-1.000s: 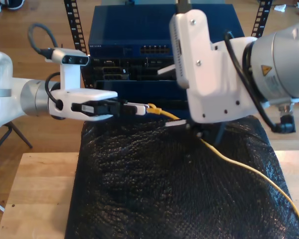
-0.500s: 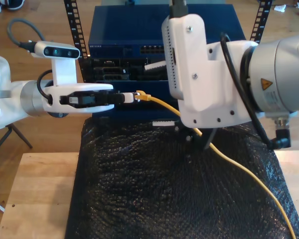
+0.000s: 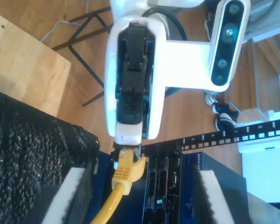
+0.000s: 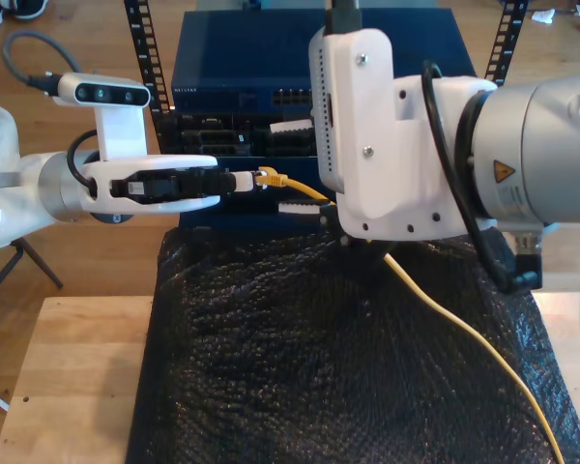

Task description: Grab the cable and plug it in

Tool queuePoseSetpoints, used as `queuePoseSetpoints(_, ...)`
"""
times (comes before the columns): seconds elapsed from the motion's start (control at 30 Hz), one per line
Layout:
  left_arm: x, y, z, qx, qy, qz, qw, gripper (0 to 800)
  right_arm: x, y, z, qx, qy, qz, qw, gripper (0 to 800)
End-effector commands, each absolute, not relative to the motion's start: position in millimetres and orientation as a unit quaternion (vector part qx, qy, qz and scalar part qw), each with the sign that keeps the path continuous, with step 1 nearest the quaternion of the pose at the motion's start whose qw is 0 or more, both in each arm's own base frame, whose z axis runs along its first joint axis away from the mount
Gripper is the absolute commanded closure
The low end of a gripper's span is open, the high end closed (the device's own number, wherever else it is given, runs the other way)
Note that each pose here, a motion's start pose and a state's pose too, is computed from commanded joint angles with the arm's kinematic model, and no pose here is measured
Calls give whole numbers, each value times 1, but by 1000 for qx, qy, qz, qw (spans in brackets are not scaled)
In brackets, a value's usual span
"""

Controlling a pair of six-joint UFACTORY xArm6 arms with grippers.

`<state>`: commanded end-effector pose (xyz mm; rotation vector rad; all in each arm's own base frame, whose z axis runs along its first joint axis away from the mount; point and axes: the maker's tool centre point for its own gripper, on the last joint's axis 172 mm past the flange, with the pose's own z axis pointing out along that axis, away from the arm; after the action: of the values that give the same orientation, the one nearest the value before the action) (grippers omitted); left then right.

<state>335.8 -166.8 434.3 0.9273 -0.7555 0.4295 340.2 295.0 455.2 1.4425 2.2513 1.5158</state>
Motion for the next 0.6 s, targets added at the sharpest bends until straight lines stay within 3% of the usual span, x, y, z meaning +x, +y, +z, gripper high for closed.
queuePoseSetpoints(0.17,335,-167,435,432,-353,200,805,793,338,297,449,469,735,489,31,347)
queuePoseSetpoints(0.4,335,-167,435,432,-353,200,805,793,335,301,447,466,738,487,27,508)
queuePoseSetpoints(0.6,335,-167,435,432,-353,200,805,793,334,301,444,467,738,486,26,521)
